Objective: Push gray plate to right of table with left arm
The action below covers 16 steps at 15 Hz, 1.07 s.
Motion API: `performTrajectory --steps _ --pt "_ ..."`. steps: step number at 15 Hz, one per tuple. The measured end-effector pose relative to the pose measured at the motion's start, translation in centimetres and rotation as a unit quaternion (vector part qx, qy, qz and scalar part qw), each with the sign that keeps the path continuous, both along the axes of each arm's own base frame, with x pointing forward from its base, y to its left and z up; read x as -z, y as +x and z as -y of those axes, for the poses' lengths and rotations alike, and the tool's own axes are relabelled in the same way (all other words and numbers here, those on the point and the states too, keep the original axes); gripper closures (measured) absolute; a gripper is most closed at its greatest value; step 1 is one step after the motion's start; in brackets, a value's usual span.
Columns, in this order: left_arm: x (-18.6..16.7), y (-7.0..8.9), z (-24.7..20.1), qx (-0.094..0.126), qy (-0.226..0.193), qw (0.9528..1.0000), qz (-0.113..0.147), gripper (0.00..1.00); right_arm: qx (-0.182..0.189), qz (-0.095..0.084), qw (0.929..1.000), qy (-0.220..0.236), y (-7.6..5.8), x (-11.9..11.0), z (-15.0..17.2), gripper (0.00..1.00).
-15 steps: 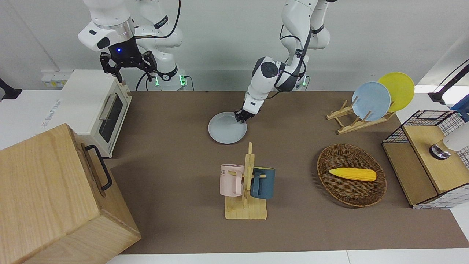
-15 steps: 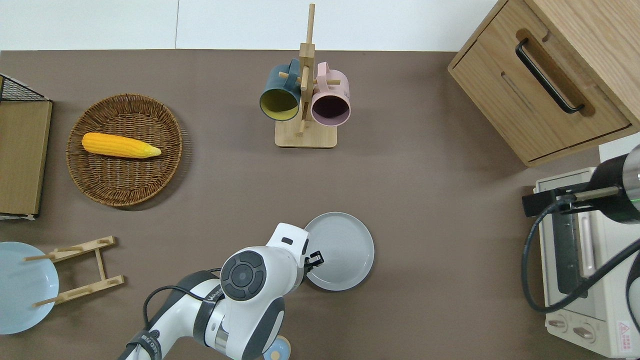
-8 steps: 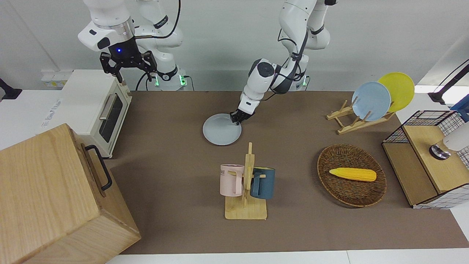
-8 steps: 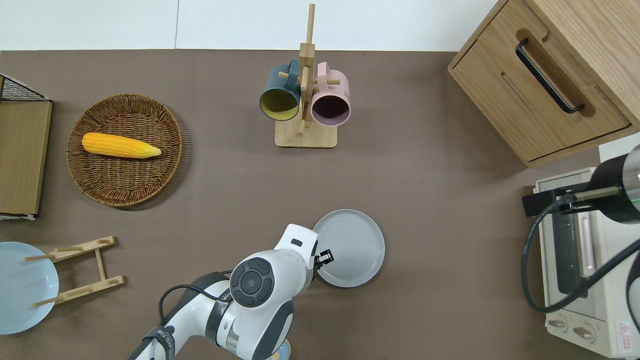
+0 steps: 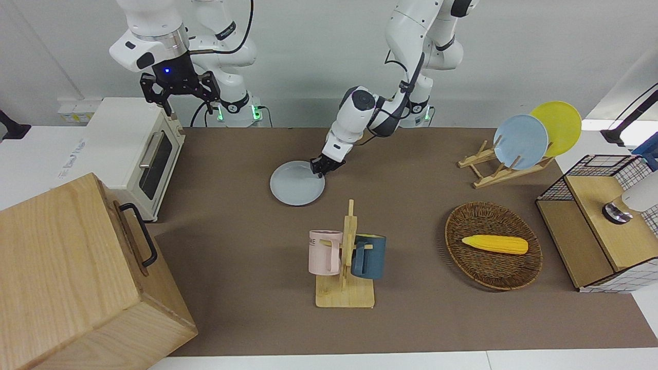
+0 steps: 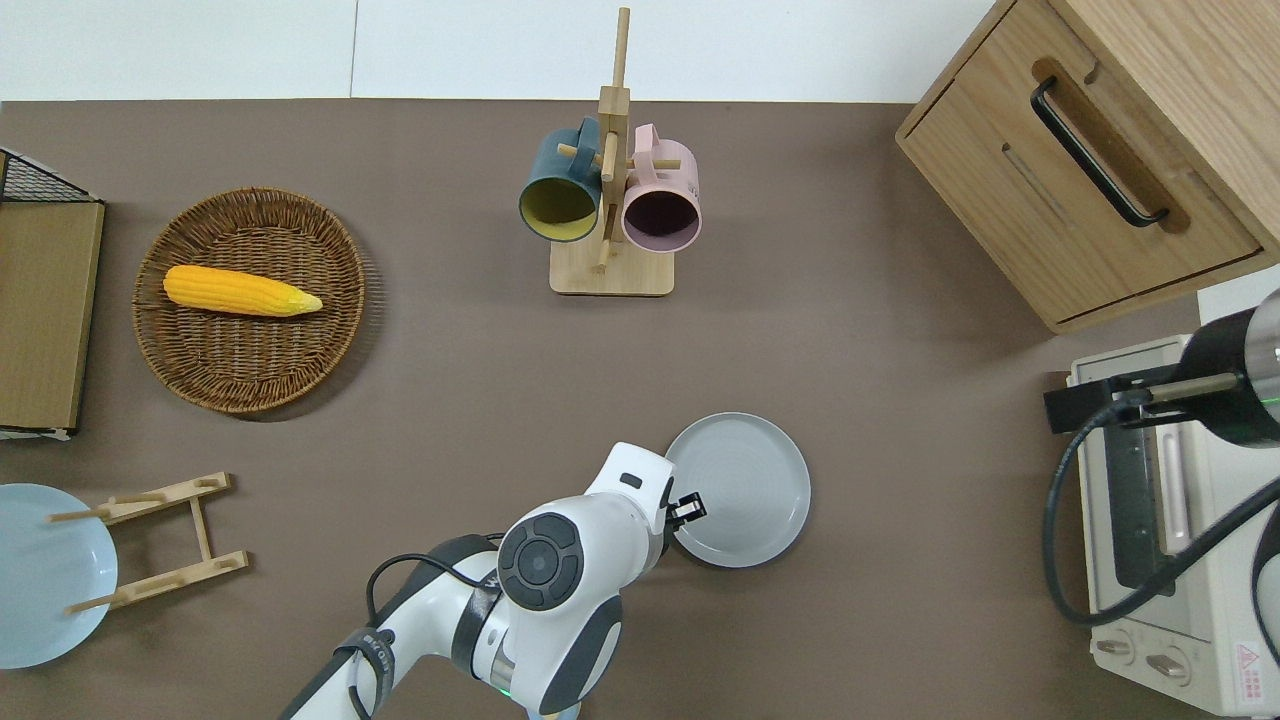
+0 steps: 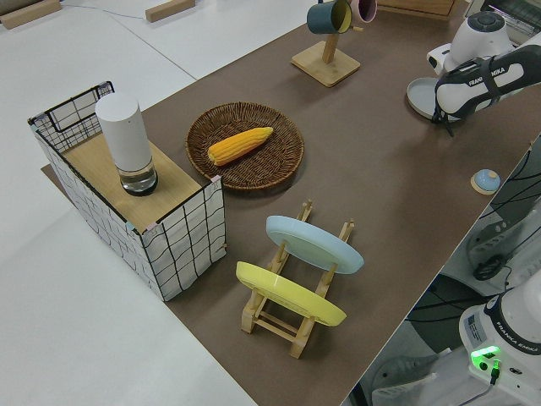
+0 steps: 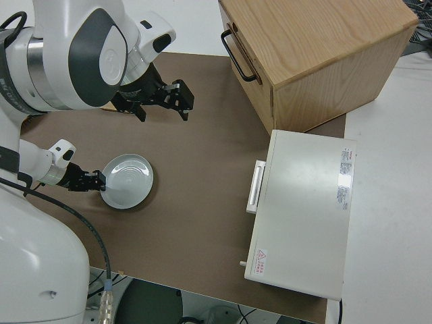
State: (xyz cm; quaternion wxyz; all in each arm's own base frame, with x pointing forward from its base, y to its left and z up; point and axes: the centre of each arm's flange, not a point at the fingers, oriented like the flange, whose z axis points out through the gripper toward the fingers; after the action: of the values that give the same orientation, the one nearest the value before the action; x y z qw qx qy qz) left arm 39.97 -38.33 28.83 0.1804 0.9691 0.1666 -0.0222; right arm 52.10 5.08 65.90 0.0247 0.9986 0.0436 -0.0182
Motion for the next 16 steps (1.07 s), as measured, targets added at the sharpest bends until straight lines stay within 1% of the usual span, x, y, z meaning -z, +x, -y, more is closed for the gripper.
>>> performTrajectory --steps 2,4,8,10,11,12,13,16 --pt "0.1 0.1 1.2 0.005 -0.009 0.9999 -0.001 0.91 0.000 0.000 1.0000 0.000 0.0 0.0 0.0 0.00" --pt "0.2 0.0 2.0 0.003 -0.014 0.9999 -0.005 0.91 0.000 0.000 1.0000 0.000 0.0 0.0 0.0 0.00" --pt "0.1 -0.9 3.2 -0.016 -0.021 0.9995 -0.019 0.92 0.000 0.000 1.0000 0.000 0.0 0.0 0.0 0.00" --pt "0.1 -1.7 4.0 -0.028 -0.022 0.9989 -0.030 0.91 0.000 0.000 1.0000 0.000 0.0 0.0 0.0 0.00" --pt "0.2 -2.1 4.3 -0.031 -0.023 0.9986 -0.035 0.88 0.000 0.000 1.0000 0.000 0.0 0.0 0.0 0.00" --pt "0.2 -2.1 4.4 -0.032 -0.023 0.9986 -0.036 0.82 0.000 0.000 1.0000 0.000 0.0 0.0 0.0 0.00" --pt "0.1 -2.1 4.5 -0.032 -0.022 0.9985 -0.038 0.70 0.000 0.000 1.0000 0.000 0.0 0.0 0.0 0.00" --pt "-0.5 -1.9 3.9 -0.026 -0.004 0.9980 -0.057 0.24 0.000 0.000 1.0000 0.000 0.0 0.0 0.0 0.00"
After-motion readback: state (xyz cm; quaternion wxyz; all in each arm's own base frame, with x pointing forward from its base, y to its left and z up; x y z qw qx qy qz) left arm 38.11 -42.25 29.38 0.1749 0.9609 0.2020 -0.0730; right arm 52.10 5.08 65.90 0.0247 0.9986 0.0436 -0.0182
